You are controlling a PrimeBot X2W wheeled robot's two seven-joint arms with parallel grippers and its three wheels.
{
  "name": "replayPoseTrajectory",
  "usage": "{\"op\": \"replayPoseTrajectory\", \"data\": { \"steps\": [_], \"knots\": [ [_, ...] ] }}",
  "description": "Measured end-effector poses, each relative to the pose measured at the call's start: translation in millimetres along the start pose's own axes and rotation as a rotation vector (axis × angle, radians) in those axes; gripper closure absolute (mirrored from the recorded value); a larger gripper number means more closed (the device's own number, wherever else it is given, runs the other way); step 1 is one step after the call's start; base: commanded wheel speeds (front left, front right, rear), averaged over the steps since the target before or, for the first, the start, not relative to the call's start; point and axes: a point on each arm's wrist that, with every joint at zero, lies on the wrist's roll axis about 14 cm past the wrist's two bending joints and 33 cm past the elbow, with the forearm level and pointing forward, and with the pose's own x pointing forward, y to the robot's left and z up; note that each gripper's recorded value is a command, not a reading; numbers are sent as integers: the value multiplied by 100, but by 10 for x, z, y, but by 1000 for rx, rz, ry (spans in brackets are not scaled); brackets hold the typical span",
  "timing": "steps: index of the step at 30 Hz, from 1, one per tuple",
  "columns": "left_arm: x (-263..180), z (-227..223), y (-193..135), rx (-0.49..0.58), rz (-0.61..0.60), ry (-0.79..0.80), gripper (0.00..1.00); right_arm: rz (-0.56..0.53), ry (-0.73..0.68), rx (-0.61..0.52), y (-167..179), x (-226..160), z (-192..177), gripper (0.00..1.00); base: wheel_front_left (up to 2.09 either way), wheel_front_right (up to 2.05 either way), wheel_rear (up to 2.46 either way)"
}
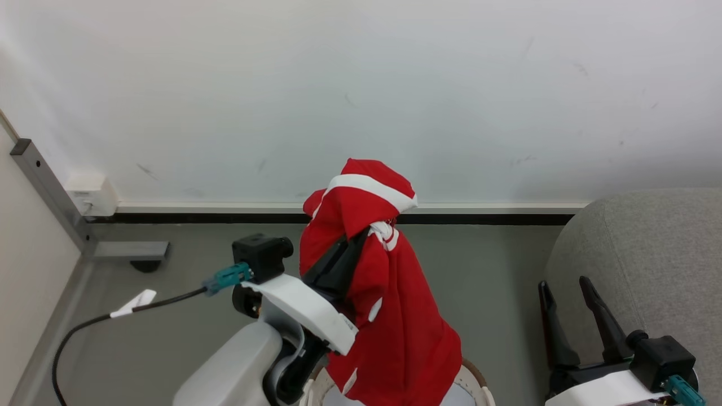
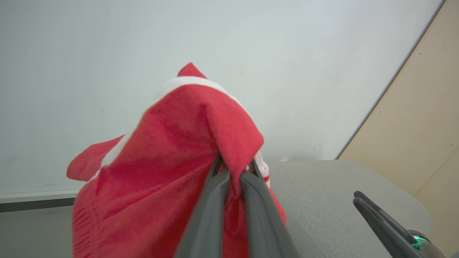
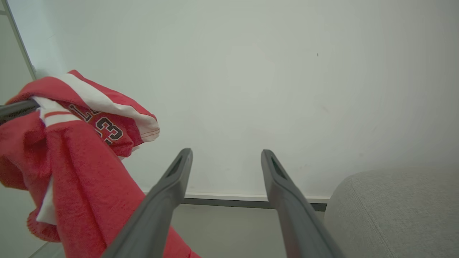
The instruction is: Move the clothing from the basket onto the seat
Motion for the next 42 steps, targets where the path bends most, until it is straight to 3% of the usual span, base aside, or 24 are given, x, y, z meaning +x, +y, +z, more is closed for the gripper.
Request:
{"op": "replayPoseTrajectory", "data": {
  "steps": [12, 28, 42],
  "knots": [
    [26, 56, -108, -19, -22, 0, 100, 39, 21, 0, 131, -40, -69, 0, 0, 0, 0],
    [71, -98, -178, -59, -46, 37, 100, 379, 119, 14, 1154, -18, -349, 0, 0, 0, 0],
    [-11, -91, -349, -76, -68, 37, 100, 477, 207, -13, 1440, 98, -584, 0, 0, 0, 0]
  ]
}}
